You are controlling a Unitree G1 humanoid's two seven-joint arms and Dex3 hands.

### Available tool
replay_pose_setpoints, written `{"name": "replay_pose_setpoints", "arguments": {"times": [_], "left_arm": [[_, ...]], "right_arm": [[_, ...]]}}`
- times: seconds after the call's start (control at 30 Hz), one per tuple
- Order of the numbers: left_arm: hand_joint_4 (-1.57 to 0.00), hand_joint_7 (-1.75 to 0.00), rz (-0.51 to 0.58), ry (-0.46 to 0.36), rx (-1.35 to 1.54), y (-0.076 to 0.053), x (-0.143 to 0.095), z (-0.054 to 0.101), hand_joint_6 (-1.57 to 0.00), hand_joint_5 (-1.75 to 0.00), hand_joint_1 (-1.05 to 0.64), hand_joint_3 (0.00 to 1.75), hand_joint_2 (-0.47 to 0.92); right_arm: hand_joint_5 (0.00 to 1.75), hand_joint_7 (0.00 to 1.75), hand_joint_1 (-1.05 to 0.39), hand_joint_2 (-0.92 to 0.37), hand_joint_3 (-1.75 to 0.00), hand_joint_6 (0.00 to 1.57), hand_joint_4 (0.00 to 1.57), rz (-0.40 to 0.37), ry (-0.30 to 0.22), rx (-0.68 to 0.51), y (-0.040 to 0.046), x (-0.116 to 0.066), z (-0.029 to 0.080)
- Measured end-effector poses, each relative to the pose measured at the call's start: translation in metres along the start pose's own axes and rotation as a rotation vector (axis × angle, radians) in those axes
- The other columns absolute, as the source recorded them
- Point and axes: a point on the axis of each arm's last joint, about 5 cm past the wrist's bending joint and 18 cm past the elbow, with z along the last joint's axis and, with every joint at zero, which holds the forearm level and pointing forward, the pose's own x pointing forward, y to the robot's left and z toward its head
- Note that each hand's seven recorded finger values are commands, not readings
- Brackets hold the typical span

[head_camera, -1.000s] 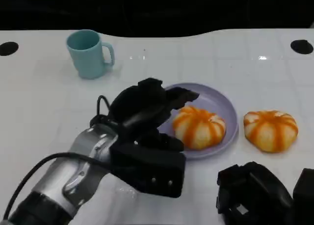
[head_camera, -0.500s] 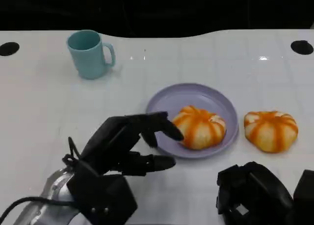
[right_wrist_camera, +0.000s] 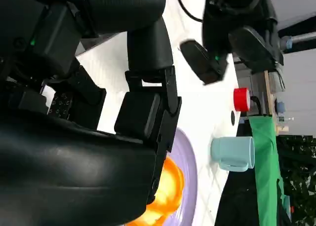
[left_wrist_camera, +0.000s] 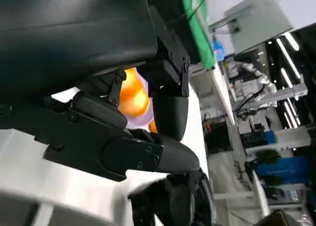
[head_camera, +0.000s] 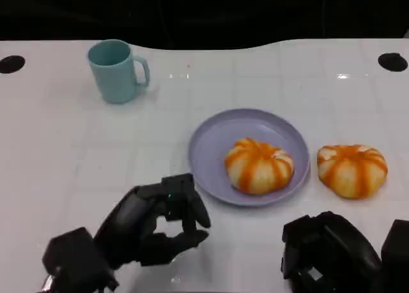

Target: Grasp the bread from the table and place it into the plate.

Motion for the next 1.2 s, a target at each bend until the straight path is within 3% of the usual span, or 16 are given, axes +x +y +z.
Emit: {"name": "replay_pose_setpoints", "arguments": {"times": [0.33, 0.63, 1.2], "left_arm": [[-0.83, -1.65, 0.006, 0.063, -0.218, -0.003, -0.018, -0.002, -0.74, -1.75, -0.79, 0.18, 0.92], [-0.88, -1.74, 0.019, 0.104, -0.33, -0.008, -0.026, -0.007, -0.74, -1.75, -0.77, 0.23, 0.92], [-0.89, -1.75, 0.006, 0.096, -0.406, -0.008, -0.026, -0.009, -0.72, -1.75, -0.76, 0.23, 0.92]], "right_arm": [[1.28, 1.0, -1.05, -0.08, -1.32, 1.57, 1.57, 0.002, -0.002, -0.001, 0.0002, 0.0, 0.0], [1.3, 1.0, -1.05, -0.01, -1.38, 1.57, 1.57, 0.008, 0.012, 0.025, 0.0016, -0.002, 0.0], [1.3, 1.0, -1.05, -0.12, -1.26, 1.57, 1.55, 0.001, -0.002, 0.026, 0.0013, -0.003, -0.001]]}}
